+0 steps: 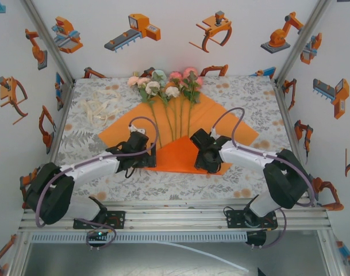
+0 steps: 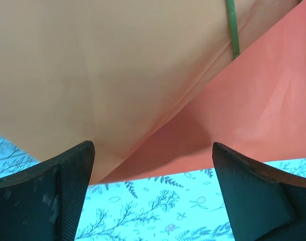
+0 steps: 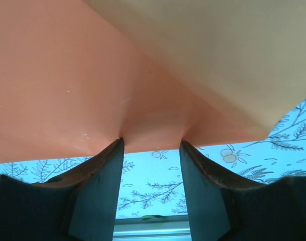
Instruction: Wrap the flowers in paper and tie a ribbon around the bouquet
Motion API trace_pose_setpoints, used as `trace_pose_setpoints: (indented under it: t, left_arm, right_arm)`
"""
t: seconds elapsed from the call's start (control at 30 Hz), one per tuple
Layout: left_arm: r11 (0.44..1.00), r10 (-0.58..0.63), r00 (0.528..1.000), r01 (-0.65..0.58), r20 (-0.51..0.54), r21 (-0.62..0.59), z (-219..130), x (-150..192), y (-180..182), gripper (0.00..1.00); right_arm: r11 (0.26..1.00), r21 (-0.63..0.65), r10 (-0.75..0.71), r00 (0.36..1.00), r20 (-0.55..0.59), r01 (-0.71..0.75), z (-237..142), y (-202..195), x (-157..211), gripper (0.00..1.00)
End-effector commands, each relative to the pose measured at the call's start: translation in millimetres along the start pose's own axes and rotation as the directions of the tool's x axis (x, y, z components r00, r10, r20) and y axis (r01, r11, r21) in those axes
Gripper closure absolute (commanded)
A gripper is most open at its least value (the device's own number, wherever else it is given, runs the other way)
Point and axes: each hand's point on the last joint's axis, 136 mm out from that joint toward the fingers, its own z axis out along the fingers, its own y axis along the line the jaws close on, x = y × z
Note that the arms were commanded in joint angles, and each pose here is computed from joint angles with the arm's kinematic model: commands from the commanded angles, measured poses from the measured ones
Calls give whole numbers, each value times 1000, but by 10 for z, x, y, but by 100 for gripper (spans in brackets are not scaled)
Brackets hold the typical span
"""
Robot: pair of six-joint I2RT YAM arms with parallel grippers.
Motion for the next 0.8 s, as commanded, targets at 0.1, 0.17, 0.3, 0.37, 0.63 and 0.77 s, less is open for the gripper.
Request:
trace_pose_setpoints:
  t: [0.1, 0.17, 0.3, 0.37, 0.63, 0.77]
  left_arm:
    - [928, -367, 930, 366, -6, -69, -234, -254, 598, 8]
    - [860, -508, 861, 504, -30, -85, -220, -299, 864, 9]
    - [706, -707, 706, 703, -32, -89, -121, -382, 1378, 10]
    - [647, -762, 647, 756, -35, -102, -42, -400, 1577, 10]
    - [562, -825, 552, 823, -121, -76, 340, -337, 1684, 13]
    - [556, -816, 552, 830, -170, 28, 457, -329, 1479, 16]
  right_arm:
    - [988, -122, -83, 990, 111, 96, -494, 375, -299, 53]
    - [977, -181, -95, 988, 125, 117, -609, 606, -338, 53]
    - [953, -264, -116, 984, 137, 149, -697, 1039, -373, 53]
    - [944, -292, -117, 984, 132, 151, -657, 1191, -381, 54]
    - [901, -427, -74, 997, 15, 73, -357, 1697, -147, 60]
    - [913, -402, -77, 997, -22, 61, -205, 1713, 3, 61]
